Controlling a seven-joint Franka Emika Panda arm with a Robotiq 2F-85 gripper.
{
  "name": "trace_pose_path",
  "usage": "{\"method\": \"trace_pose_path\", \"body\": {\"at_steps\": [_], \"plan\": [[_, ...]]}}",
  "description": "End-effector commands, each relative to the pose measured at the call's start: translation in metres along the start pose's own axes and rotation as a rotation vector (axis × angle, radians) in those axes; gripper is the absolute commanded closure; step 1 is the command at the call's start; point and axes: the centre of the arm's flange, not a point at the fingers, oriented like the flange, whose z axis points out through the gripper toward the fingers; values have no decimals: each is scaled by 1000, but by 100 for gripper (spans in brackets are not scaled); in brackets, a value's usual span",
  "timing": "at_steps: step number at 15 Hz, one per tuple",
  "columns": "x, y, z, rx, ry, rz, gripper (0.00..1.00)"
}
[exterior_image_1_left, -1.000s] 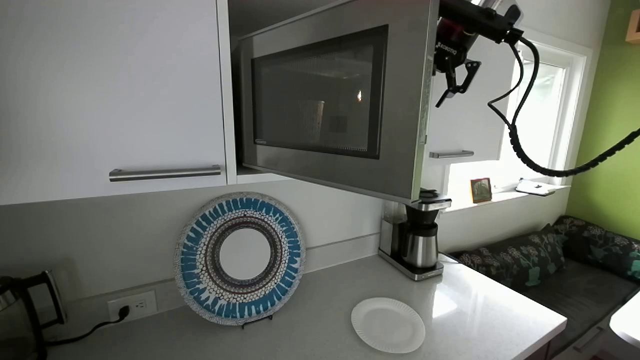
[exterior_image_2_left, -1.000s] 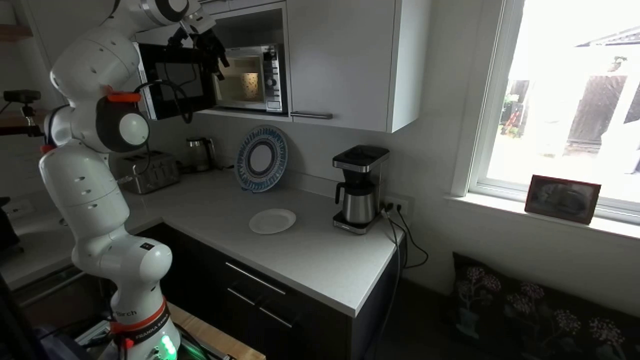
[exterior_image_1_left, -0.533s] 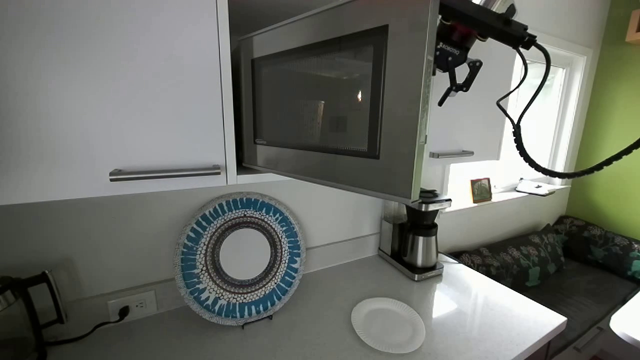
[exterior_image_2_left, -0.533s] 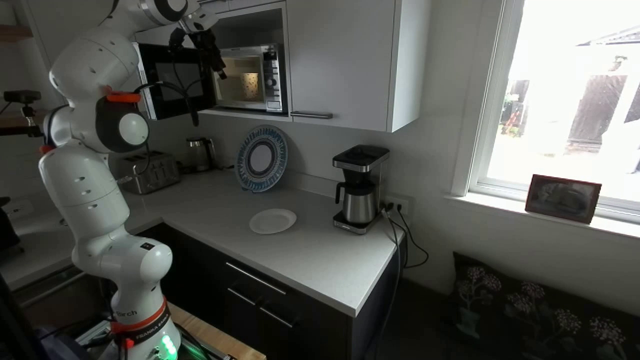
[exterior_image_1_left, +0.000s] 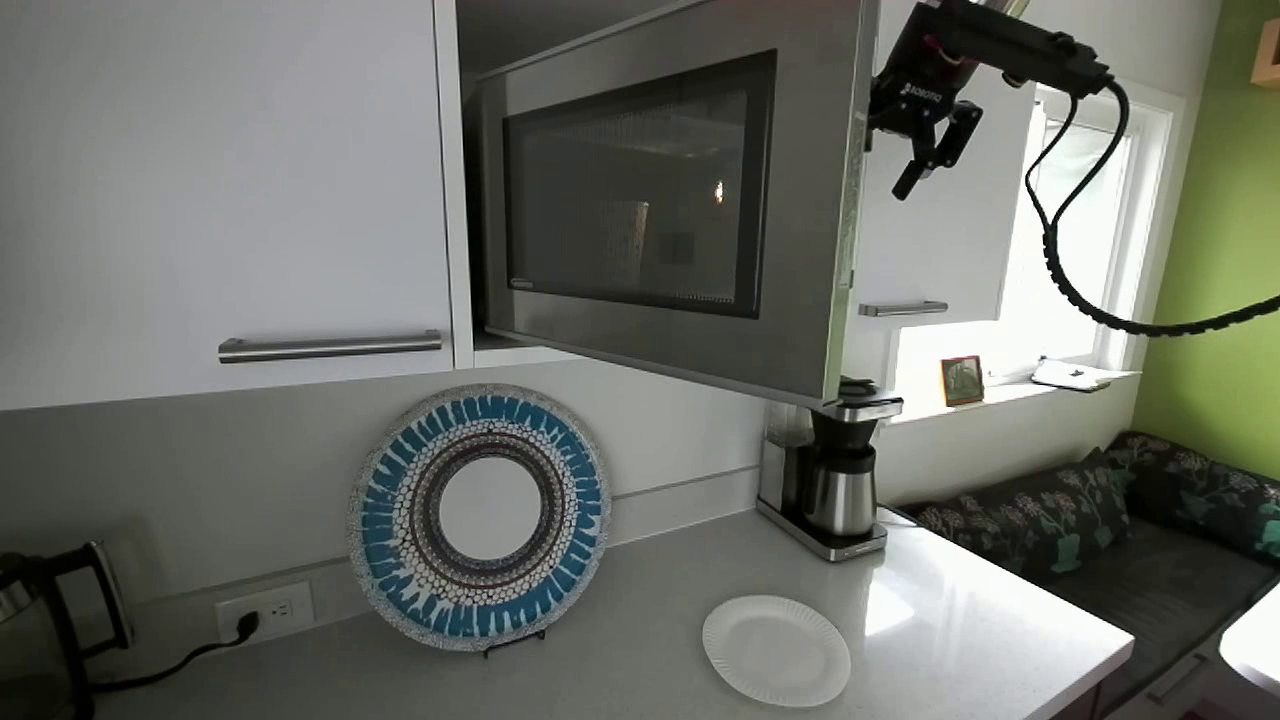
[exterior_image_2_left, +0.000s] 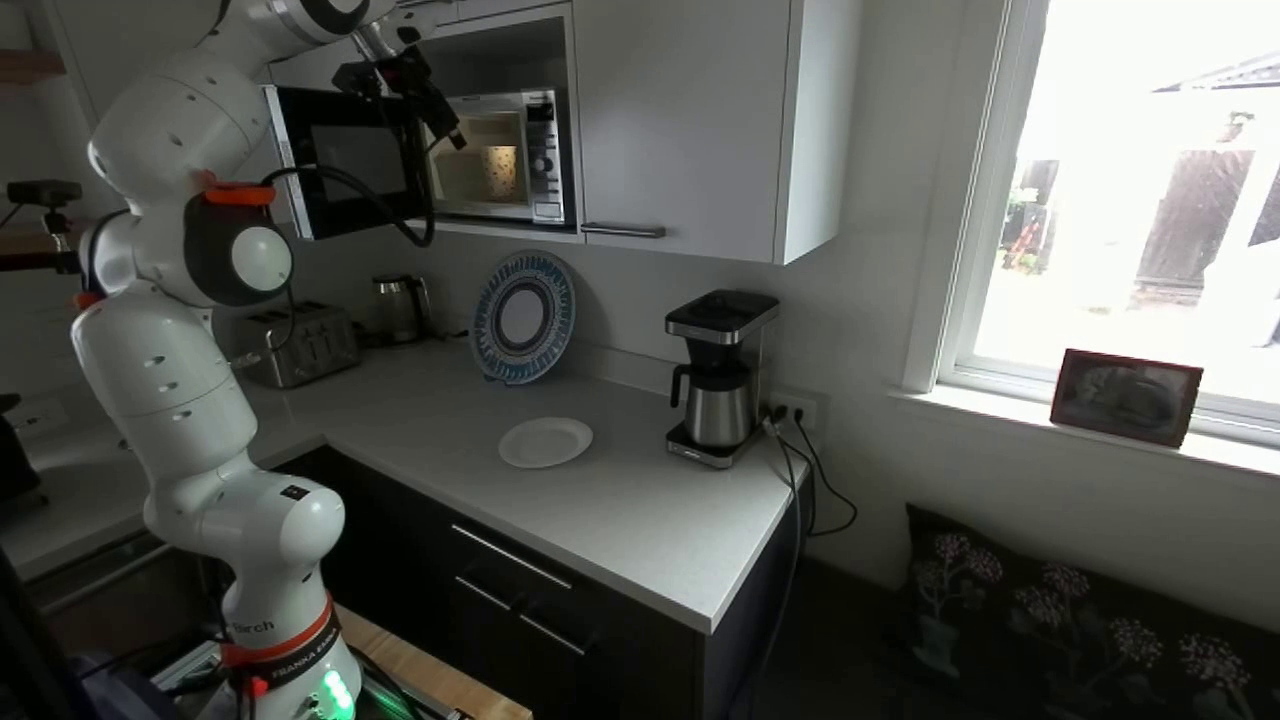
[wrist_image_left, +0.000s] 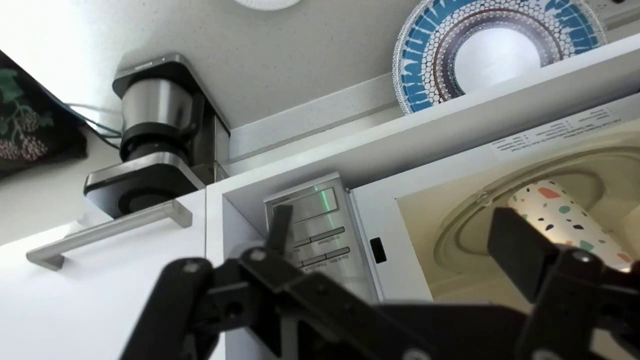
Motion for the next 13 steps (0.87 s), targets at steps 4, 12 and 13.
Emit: {"method": "trace_pose_path", "body": {"at_steps": [4, 12, 13], "plan": [[-4, 0, -19, -16, 160, -300, 0], [10, -10, -27, 33, 204, -288, 0], [10, -10, -27, 32, 204, -288, 0]]}}
